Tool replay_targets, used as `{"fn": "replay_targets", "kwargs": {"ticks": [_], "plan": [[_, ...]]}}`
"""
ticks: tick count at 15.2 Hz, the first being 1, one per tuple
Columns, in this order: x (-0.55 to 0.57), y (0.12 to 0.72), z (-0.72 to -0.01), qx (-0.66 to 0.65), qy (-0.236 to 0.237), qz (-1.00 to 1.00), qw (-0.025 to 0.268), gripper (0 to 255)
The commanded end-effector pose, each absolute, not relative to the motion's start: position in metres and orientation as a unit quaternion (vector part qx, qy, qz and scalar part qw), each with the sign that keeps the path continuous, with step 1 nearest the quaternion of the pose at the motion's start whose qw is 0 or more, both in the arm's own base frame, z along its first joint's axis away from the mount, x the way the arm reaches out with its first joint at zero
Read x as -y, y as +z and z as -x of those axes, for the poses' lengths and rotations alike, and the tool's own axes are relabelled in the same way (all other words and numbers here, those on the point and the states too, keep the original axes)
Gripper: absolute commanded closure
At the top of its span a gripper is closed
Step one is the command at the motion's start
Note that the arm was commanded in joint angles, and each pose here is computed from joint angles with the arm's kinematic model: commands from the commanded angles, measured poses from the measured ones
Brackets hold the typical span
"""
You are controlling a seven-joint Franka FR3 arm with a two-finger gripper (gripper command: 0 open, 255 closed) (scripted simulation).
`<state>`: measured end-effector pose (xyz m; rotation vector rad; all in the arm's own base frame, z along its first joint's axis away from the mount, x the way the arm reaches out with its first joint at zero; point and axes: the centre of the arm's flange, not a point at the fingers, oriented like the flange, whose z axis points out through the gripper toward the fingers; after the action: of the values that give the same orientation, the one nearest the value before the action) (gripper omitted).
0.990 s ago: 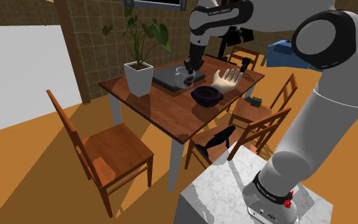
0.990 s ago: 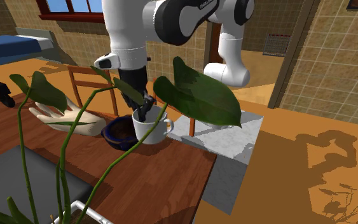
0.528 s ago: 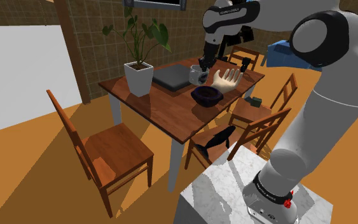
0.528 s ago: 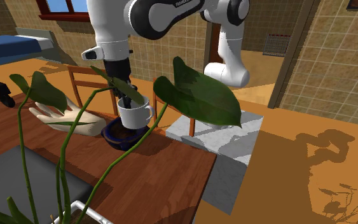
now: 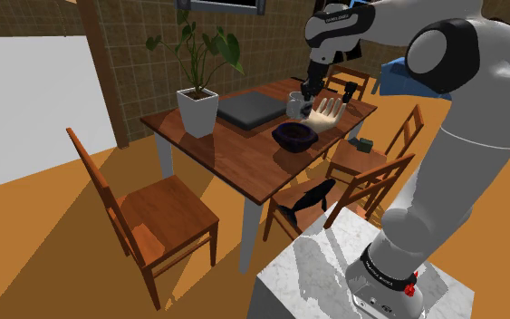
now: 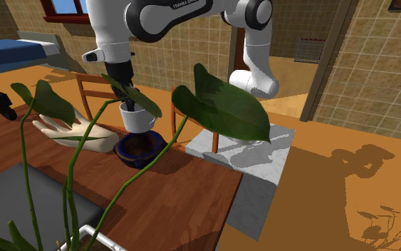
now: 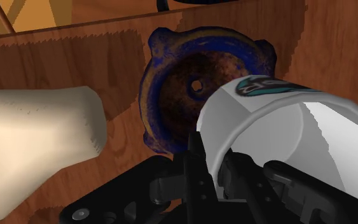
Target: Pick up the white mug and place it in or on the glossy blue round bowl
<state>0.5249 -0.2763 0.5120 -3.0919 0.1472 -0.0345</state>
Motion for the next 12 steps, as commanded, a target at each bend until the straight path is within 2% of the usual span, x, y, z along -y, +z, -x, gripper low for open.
{"fn": "replay_targets", "kwargs": {"ticks": [1,12], "plan": [[0.28,0.503,-0.525,-0.047,-0.011,0.999,0.023,255],[0.28,0.445,-0.525,-0.047,-0.011,0.999,0.023,255]]}}
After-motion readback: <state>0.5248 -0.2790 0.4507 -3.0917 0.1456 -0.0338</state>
